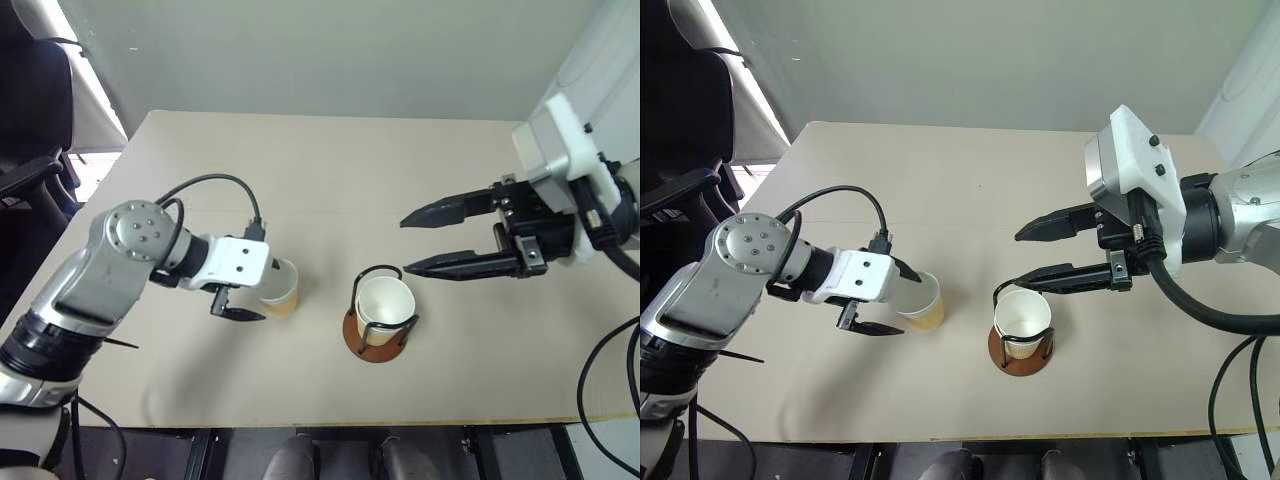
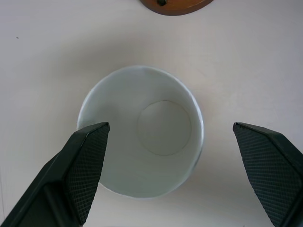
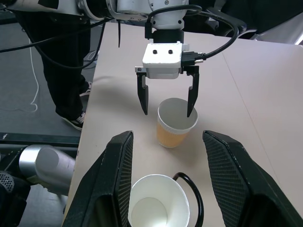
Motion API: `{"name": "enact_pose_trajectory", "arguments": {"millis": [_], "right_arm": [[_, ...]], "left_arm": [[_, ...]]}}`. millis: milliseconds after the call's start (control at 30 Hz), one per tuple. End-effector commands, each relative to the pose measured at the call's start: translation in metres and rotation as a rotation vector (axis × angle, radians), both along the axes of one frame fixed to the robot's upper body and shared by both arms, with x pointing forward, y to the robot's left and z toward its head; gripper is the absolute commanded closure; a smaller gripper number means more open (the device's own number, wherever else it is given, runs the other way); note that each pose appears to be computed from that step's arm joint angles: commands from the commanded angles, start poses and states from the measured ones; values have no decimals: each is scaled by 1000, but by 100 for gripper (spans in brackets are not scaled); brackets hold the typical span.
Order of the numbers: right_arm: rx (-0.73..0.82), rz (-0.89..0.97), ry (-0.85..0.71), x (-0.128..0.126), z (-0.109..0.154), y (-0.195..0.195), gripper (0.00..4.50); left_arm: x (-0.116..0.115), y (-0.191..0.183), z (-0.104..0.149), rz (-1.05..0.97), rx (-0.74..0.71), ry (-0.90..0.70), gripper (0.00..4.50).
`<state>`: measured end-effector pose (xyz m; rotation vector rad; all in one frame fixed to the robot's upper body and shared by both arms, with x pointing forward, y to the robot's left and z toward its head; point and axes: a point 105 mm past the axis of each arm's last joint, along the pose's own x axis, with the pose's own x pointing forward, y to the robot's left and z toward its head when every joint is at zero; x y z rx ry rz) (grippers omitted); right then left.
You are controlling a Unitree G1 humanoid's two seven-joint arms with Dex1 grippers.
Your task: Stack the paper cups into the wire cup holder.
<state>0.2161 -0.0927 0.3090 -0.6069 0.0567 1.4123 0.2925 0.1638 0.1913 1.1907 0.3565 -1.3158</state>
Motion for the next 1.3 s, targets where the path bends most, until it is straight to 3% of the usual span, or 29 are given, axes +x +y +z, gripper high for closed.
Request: {"name": "enact_pose_trajectory", "arguments": {"millis": [33, 133, 233, 600, 900, 1300], "right_arm": [[8, -16, -52, 0, 7, -2, 219], [6, -20, -55, 0, 7, -2, 219], [5, -23, -56, 0, 6, -2, 216], [-2, -40, -54, 1, 4, -4, 216], [-23, -93, -34, 10, -6, -15, 216], [-118, -158, -11, 17, -33, -41, 216]], "left_arm": [[-1, -1, -3, -21, 19, -1, 0], [-1, -1, -8, -30, 24, 7, 0], [0, -1, -15, -40, 34, 14, 56], [1, -7, -18, -76, 12, 34, 447], [-3, -22, 18, -112, -113, 53, 447], [2, -37, 104, -177, -303, -44, 447]]}}
